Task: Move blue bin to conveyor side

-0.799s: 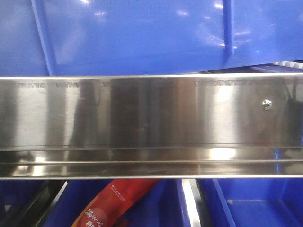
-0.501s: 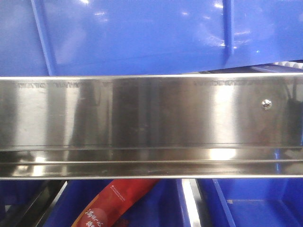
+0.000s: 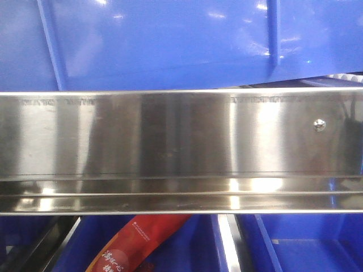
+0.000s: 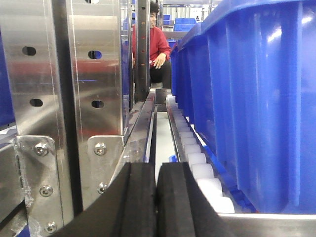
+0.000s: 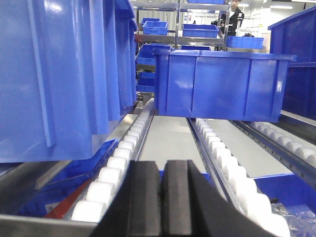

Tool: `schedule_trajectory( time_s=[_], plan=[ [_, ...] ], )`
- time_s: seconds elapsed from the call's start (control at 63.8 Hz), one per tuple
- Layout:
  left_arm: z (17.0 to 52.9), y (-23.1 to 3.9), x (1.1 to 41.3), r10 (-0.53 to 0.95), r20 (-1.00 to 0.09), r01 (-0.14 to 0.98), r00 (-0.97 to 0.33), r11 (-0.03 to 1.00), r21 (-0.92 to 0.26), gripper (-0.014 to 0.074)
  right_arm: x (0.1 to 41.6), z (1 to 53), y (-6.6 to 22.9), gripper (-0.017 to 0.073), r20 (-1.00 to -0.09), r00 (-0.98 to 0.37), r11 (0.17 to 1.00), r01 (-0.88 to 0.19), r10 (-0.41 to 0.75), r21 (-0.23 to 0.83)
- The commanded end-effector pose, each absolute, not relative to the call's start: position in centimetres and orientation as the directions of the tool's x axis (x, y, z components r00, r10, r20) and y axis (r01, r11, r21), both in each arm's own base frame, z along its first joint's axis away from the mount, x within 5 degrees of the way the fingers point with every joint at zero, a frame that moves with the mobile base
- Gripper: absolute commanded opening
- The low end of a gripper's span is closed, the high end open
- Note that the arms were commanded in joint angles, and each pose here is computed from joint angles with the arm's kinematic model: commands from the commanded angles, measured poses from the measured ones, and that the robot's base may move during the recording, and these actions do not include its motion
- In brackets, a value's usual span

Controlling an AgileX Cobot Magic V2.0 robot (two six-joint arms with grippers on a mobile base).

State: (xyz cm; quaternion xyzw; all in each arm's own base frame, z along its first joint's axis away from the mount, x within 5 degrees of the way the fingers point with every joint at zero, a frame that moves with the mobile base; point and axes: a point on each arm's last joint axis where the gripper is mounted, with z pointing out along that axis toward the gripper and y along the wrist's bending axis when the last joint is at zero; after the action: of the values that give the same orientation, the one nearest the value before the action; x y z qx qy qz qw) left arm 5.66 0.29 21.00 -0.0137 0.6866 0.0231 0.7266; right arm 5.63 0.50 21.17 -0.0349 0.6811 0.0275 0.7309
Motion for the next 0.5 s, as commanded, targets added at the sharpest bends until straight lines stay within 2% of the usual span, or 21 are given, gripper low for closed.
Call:
schedule_trajectory(
  time_s=[0.0,0.11,0.141,0.251,0.313,0.486],
  plan=[
    [21.2,0.3,5.6,0.020,-0.997,-0.058,0.078,0.998,0.016,-0.0009,5.6,21.4,0.5,-0.0088,-0.995,0.101,0.996,-0.087,-0.019,-0.028],
    [21.3,0.3,5.6,0.020,-0.997,-0.058,0.080,0.998,0.016,-0.0009,5.5,21.8,0.5,-0.0088,-0.990,0.137,0.996,-0.085,-0.016,-0.027],
    [21.6,0.3,5.6,0.022,-0.993,-0.058,0.117,0.998,0.016,-0.0009,5.5,22.0,0.5,-0.0088,-0.986,0.165,0.996,-0.082,-0.013,-0.027],
    [23.0,0.3,5.3,0.015,-0.964,-0.057,0.267,0.998,0.000,-0.0009,5.0,23.8,0.3,-0.0088,-0.931,0.365,0.997,-0.068,0.003,-0.023],
    [24.1,0.3,5.1,0.018,-0.950,-0.057,0.311,0.998,0.000,-0.0009,4.7,25.0,0.3,-0.0088,-0.904,0.426,0.998,-0.064,0.008,-0.021],
    [29.3,0.2,3.4,0.017,-0.952,-0.057,0.305,0.998,0.000,-0.0009,2.9,30.3,0.3,-0.0088,-0.945,0.326,0.996,-0.083,0.002,-0.027]
  ],
)
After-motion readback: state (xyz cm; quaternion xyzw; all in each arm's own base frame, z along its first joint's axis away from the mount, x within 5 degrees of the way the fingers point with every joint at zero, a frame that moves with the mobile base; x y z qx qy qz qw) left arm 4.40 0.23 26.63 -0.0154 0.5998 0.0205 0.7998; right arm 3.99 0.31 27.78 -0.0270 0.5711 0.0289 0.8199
